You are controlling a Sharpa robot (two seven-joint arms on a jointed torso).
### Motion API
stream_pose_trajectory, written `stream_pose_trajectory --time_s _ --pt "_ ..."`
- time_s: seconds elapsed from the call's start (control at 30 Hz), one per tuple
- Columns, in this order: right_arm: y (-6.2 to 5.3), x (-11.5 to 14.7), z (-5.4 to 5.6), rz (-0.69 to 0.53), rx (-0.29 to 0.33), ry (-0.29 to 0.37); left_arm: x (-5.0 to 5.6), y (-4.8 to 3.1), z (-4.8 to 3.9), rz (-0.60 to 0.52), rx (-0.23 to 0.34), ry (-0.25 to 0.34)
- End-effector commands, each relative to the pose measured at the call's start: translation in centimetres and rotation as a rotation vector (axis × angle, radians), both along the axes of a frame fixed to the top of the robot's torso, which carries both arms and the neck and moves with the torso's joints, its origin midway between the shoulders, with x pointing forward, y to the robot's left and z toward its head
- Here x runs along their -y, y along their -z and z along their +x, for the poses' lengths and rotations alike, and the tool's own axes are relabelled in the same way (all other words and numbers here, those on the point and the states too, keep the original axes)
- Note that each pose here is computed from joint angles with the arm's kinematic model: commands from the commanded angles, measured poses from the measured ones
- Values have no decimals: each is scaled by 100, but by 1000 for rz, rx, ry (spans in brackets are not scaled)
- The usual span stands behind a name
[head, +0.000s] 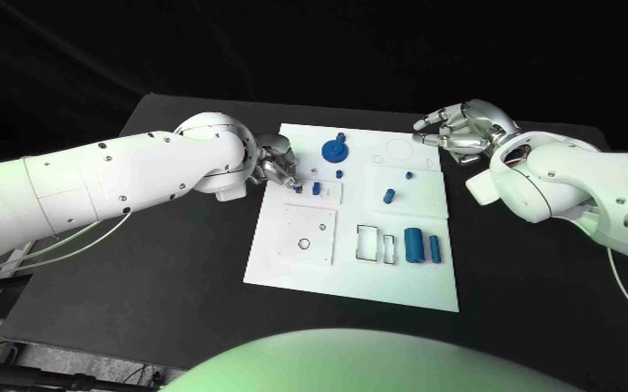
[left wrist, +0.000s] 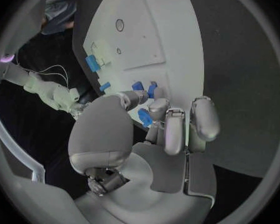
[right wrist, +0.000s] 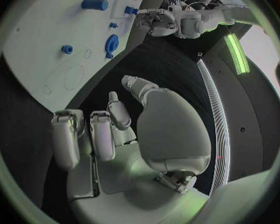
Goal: Assemble the parts on the task board
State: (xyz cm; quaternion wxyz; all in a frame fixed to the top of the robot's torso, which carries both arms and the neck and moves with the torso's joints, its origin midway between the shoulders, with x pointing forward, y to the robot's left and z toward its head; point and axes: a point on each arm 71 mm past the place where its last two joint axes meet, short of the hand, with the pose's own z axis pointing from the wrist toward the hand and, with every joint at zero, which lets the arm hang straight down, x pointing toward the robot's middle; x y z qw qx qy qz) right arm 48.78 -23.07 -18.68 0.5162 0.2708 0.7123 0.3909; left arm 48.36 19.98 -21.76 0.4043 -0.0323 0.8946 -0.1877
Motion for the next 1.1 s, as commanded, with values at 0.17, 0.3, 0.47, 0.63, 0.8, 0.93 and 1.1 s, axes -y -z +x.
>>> stream_pose_trajectory --time_s 0.17,0.3,0.47,0.63,0.8,0.93,1.1 --pt "7 -11 -5 0 -5 -13 19 26 -11 12 -16 20" --pt "8 -9 -6 0 -6 -13 26 25 -14 8 -16 24" --pt "9 -9 -6 0 -6 -13 31 25 -17 5 -16 27" --pt "10 -9 -6 -1 -6 -13 35 26 -20 1 -21 29" --pt "11 -10 -5 -1 -7 -14 35 28 -21 -1 -25 27" --pt "12 -10 -6 0 -7 -14 32 29 -18 1 -24 23" --pt "13 -11 -6 0 -7 -14 30 30 -16 6 -23 20"
